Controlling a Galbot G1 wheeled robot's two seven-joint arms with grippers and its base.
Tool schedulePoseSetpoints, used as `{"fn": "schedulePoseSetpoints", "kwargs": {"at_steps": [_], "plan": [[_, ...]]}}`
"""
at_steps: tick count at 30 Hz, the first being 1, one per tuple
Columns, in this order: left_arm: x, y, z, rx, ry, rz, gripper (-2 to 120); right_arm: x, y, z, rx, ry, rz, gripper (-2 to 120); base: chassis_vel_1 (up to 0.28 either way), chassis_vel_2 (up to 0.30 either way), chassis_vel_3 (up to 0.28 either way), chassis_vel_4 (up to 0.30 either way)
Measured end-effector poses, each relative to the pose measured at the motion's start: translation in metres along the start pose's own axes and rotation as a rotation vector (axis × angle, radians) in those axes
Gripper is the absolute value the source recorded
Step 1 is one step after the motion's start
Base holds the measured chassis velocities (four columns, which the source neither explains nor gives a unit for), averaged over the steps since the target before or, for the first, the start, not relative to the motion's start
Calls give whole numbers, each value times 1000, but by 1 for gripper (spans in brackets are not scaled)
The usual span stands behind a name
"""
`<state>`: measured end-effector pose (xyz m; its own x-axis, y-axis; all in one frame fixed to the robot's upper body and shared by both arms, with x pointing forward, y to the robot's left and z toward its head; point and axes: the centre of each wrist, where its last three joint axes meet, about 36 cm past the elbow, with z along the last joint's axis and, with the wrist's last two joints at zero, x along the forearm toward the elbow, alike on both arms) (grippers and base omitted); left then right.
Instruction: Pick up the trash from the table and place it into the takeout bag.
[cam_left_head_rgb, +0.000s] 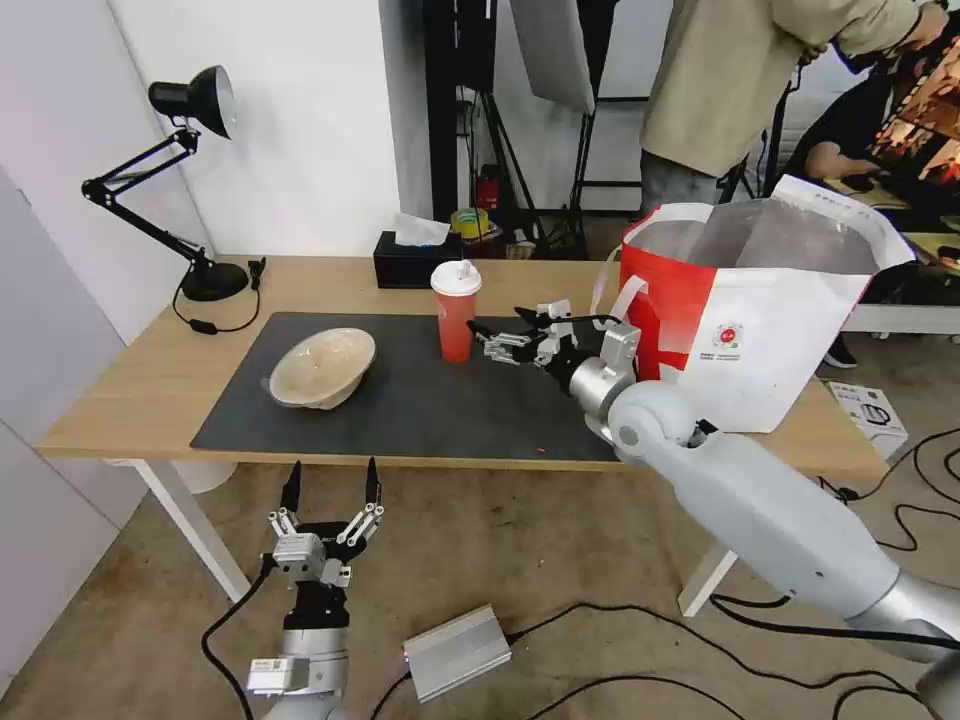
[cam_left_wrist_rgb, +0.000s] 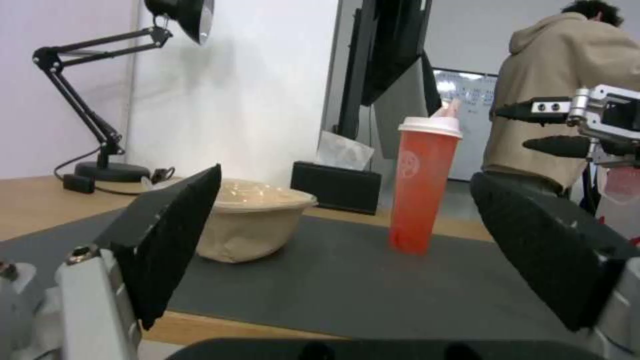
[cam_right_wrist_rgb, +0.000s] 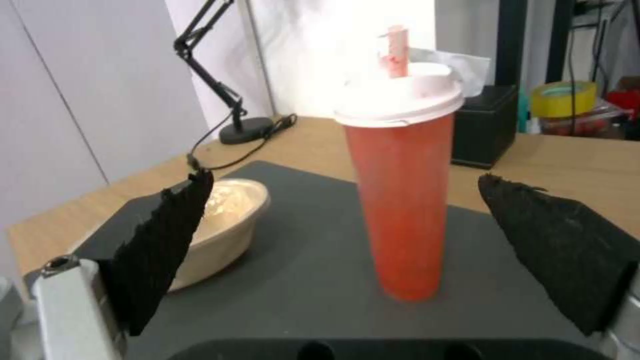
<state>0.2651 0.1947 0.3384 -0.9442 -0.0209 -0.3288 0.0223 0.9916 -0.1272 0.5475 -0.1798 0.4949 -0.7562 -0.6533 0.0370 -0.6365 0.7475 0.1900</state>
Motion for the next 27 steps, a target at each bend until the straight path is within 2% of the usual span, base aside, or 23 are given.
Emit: {"fn": "schedulePoseSetpoints", "kwargs": {"at_steps": [15, 27], "plan": [[-2, 2, 5, 3, 4, -5, 100, -20, 5, 8, -10, 10, -17, 100, 0, 0, 0, 0], [-3, 2, 10, 5, 11, -7, 100, -37, -5, 12, -5, 12, -16, 100, 0, 0, 0, 0]]}}
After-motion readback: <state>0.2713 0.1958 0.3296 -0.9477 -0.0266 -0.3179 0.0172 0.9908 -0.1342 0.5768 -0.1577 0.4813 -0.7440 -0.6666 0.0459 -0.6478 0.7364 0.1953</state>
